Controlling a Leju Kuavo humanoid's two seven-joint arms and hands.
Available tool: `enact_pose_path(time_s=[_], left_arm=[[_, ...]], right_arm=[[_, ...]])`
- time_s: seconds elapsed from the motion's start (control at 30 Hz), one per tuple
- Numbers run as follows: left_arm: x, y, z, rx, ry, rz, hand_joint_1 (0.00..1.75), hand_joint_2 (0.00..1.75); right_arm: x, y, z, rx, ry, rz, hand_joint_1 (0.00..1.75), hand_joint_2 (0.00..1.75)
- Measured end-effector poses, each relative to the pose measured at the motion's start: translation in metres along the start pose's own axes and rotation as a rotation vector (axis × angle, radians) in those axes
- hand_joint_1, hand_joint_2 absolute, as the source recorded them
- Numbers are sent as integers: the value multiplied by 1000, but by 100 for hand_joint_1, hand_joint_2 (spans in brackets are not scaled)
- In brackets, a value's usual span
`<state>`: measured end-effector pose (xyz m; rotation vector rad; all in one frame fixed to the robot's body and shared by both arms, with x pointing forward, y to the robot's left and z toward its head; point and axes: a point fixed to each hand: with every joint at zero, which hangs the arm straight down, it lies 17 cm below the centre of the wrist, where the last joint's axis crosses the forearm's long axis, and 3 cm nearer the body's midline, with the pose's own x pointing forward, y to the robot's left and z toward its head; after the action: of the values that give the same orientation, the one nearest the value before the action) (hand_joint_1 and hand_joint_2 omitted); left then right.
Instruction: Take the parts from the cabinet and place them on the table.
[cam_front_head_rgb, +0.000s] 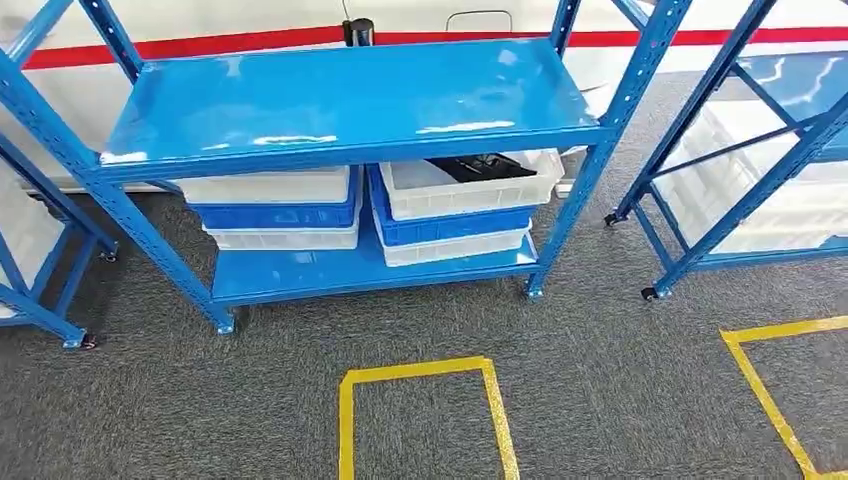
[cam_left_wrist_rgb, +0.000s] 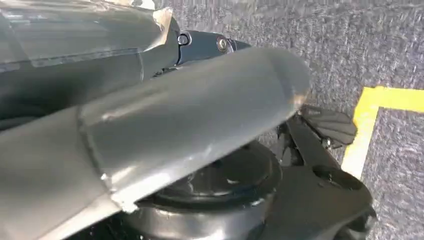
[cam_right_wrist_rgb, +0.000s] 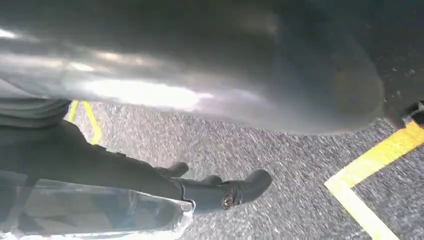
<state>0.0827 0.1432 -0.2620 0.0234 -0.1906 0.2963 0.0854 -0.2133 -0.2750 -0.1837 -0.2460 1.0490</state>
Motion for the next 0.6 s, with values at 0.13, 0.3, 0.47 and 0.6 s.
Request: enact_pose_path(time_s=[0.13,0.3,0.47,0.6], left_arm=[[0,1,0,3,2,4,0,0],[-1,2,0,13,4,7,0,0],[-1,4,0,20,5,10,0,0],[-1,4,-1,21,6,12,0,0]], right_arm=[[-3,1,0,1,4,3,0,0],[-2,0,0,-1,1,13,0,0],[-2,0,0,-2,1,19,0,0],[-2,-1,0,-3,-2,22,0,0]])
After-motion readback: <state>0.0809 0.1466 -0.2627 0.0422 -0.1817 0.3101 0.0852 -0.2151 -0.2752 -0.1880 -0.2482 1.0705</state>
